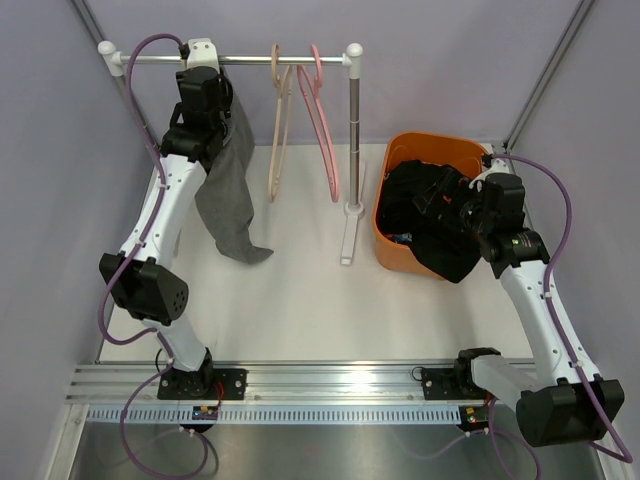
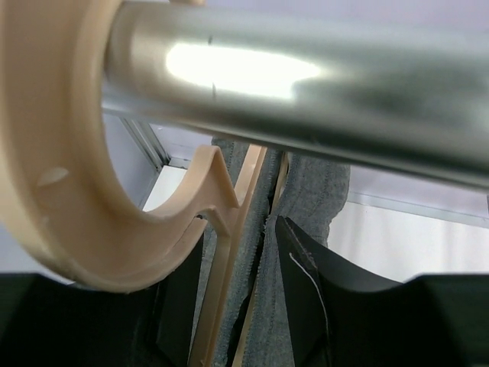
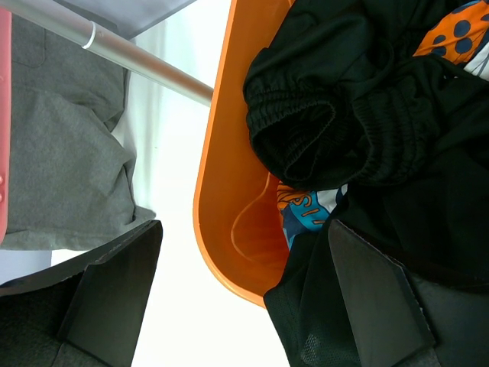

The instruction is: Remove the shorts from the hanger

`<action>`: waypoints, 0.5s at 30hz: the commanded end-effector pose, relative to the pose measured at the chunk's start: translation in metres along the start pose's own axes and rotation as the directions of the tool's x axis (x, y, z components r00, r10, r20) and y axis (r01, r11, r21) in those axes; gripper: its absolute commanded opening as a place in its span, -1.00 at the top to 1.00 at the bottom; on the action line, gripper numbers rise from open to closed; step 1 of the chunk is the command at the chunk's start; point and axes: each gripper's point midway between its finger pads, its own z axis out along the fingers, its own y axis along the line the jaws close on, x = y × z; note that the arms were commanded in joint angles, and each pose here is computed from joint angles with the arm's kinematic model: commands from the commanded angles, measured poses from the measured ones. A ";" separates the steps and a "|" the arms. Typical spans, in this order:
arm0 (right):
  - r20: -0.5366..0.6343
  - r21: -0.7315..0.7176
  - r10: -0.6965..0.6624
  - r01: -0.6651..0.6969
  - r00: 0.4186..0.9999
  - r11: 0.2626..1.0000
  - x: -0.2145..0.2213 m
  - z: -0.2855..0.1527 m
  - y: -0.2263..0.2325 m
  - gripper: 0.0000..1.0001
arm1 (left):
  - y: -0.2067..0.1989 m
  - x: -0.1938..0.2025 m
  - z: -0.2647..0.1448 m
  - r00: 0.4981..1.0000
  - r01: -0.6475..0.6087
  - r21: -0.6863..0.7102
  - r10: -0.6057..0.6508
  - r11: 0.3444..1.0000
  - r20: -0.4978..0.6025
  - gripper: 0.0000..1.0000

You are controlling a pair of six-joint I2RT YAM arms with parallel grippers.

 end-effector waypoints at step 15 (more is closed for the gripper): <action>0.024 -0.046 -0.014 0.015 1.000 0.999 -0.008 0.000 0.009 -0.99 | 0.006 -0.064 -0.020 0.983 0.077 0.051 -0.084 0.996 0.162 1.00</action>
